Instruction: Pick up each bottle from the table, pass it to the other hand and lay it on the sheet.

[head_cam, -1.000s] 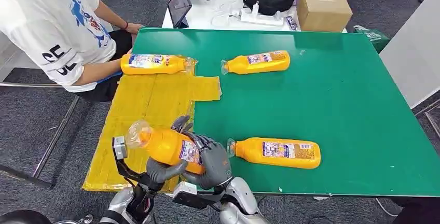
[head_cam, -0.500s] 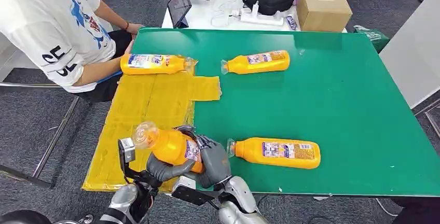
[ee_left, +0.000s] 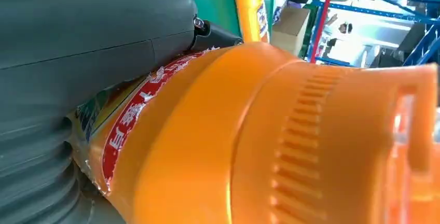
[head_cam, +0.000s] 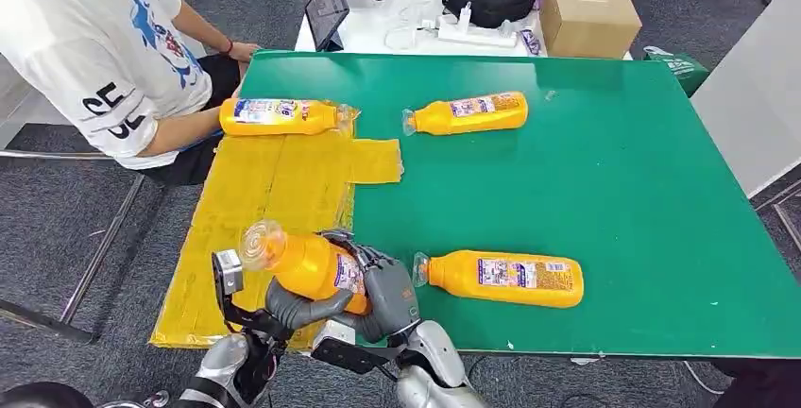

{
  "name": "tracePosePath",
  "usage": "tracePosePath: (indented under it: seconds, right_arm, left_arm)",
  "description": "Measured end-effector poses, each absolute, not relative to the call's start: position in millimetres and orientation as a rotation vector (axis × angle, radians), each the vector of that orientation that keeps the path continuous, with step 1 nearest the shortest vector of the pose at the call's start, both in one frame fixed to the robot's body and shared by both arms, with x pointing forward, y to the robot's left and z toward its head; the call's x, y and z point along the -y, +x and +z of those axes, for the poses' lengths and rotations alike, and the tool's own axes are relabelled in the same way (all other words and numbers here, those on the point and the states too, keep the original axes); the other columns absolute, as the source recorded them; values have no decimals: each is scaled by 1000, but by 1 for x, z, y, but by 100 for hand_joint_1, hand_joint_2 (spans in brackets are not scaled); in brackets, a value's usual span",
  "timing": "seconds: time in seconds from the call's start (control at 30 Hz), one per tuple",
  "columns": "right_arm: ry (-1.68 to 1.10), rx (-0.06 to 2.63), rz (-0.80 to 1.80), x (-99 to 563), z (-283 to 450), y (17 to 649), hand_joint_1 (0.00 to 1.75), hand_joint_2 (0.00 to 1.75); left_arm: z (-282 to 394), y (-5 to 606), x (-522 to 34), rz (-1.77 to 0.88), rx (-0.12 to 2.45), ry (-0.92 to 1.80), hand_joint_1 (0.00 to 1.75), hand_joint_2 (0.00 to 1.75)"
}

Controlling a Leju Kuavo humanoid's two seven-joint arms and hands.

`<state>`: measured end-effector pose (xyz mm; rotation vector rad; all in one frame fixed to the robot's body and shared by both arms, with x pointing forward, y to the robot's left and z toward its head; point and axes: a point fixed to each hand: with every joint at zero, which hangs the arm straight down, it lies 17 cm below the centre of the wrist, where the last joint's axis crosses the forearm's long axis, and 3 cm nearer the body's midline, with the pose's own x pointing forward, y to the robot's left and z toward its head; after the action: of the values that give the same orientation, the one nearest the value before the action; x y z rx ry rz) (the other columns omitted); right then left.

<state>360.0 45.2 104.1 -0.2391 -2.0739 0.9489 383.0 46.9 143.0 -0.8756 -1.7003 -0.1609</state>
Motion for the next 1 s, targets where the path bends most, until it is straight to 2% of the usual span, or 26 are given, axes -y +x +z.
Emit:
tracePosePath:
  seconds: [0.03, 0.23, 0.37, 0.5, 0.87, 1.0]
  right_arm:
    - [-242, 2075, 948, -45, 105, 360, 0, 0]
    - [-230, 2065, 889, -42, 108, 364, 0, 0]
    - [-143, 2060, 755, -35, 124, 369, 0, 0]
    - [-109, 2106, 598, -17, 158, 372, 0, 0]
    - [-138, 2230, 386, 24, 213, 369, 0, 0]
    - [-159, 2282, 296, 39, 232, 366, 0, 0]
  left_arm:
    - [144, 383, -47, -161, 1701, -876, 175, 175]
    - [146, 390, -48, -166, 1718, -833, 175, 175]
    - [154, 410, -58, -214, 1836, -534, 175, 175]
    - [196, 435, -85, -145, 1998, -262, 175, 175]
    - [247, 457, -139, 13, 2143, -8, 175, 175]
    - [260, 464, -158, 24, 2186, 173, 175, 175]
